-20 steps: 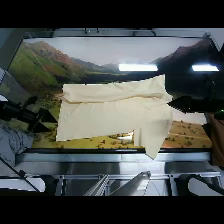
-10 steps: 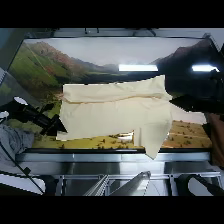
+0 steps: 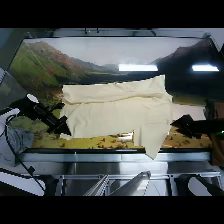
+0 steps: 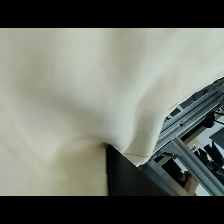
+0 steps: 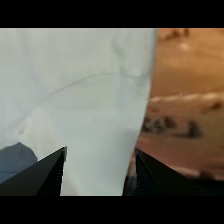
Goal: Fold the shirts.
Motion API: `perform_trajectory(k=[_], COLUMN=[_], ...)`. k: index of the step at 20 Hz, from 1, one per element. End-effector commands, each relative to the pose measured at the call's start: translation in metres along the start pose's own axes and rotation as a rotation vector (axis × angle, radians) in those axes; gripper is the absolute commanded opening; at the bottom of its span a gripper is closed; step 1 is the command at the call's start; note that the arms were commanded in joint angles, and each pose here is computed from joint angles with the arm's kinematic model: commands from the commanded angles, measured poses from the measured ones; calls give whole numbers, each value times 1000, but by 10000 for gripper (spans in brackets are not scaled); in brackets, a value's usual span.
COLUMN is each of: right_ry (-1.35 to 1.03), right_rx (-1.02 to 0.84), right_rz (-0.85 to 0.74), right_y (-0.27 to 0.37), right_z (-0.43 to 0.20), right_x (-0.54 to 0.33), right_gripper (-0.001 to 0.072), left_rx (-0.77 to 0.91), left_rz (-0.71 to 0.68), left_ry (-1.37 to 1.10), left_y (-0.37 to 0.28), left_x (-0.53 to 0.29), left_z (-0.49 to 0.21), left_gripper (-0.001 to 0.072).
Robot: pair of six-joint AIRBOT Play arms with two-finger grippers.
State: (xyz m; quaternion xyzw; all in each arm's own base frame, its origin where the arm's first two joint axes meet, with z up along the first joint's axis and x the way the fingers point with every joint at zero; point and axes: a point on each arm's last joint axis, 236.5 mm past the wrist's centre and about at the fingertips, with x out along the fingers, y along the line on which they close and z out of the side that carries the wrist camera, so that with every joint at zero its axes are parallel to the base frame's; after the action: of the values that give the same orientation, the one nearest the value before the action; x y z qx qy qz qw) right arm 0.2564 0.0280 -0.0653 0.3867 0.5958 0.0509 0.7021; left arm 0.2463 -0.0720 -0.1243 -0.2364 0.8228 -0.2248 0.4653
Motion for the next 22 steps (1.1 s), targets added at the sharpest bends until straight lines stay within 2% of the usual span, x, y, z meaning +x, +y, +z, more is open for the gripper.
perform_trajectory(k=[1, 7, 8, 9, 13, 14, 15, 16, 17, 22], right_ry=[5, 37, 50, 68, 89, 92, 102, 116, 125, 90], right_rx=[104, 135, 128, 124, 84, 64, 51, 36, 26, -74], right_rz=[-55, 83, 108, 128, 238, 270, 286, 302, 317, 382], right_y=[-34, -17, -11, -5, 24, 31, 36, 40, 45, 76], right_z=[-24, -34, -35, -38, -41, -42, -44, -49, -52, -59], right_x=[25, 47, 53, 58, 68, 65, 62, 59, 56, 25], right_gripper=[477, 472, 400, 364, 345, 191, 141, 54, 19, 18], left_rx=[5, 17, 33, 51, 80, 97, 108, 107, 89, -86], left_rz=[-6, -34, -61, -94, -127, -130, -151, -180, -203, -246], left_ry=[8, -11, -23, -39, -45, -65, -108, -153, -200, -402], left_y=[-2, -9, -15, -23, -32, -34, -37, -41, -39, 1], left_x=[0, 0, -1, -1, -3, -6, -12, -20, -30, -65], left_z=[-1, 3, 6, 9, 8, 6, 6, 6, 4, -11], left_gripper=[22, 24, 24, 24, 24, 25, 25, 26, 26, 26])
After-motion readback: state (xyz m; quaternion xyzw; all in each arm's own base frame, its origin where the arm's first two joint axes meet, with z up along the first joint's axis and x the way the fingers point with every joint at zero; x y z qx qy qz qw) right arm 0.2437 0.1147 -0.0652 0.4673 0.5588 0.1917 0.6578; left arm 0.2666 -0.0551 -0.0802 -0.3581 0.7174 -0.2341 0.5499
